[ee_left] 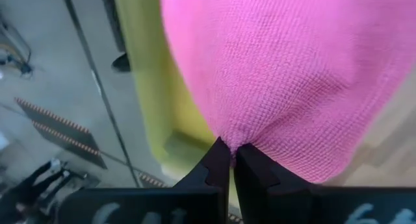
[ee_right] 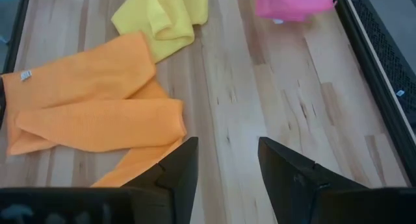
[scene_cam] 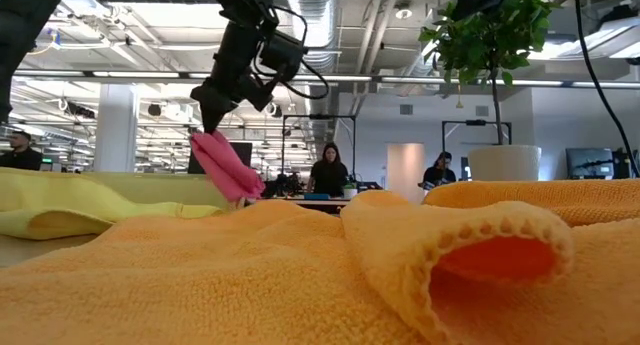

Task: Fold microfiber towels
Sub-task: Put the folded pink microfiber cloth into the yellow bin

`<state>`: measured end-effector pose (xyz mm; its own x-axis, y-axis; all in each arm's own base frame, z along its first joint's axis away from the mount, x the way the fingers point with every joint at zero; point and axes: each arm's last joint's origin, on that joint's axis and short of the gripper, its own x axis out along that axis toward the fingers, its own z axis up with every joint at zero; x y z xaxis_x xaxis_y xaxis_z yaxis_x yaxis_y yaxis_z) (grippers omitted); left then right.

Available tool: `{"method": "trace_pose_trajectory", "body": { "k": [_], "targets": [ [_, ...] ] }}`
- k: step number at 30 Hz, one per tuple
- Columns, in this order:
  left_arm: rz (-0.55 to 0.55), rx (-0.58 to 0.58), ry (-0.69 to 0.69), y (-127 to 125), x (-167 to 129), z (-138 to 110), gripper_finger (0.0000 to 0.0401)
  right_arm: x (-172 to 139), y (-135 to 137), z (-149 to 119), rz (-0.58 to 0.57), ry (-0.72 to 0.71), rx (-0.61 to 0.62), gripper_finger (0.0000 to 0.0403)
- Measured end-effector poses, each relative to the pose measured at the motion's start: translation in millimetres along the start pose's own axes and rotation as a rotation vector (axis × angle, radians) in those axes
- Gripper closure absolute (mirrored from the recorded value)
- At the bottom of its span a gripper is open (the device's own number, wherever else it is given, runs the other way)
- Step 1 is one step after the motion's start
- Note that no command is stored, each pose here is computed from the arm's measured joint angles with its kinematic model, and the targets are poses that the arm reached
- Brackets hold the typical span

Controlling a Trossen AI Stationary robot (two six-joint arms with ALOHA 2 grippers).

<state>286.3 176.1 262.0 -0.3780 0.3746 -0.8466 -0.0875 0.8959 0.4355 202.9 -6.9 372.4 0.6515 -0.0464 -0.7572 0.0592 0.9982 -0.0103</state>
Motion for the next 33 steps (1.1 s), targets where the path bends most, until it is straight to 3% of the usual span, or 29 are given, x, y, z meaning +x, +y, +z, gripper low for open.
{"method": "trace_pose_trajectory", "body": {
  "k": [9, 23, 33],
  "targets": [
    [-0.033, -0.005, 0.09, 31.0, 21.3, -16.8, 0.0401, 0.0, 0.0, -0.1, 0.0, 0.001, 0.002, 0.022],
    [-0.152, -0.086, 0.113, 65.1, 50.7, -36.0, 0.0401, 0.0, 0.0, 0.0, 0.0, 0.0, 0.002, 0.022],
    [-0.188, -0.082, 0.153, 54.2, 82.3, -36.9, 0.0401, 0.0, 0.0, -0.1, 0.0, 0.001, 0.002, 0.022]
  ]
}}
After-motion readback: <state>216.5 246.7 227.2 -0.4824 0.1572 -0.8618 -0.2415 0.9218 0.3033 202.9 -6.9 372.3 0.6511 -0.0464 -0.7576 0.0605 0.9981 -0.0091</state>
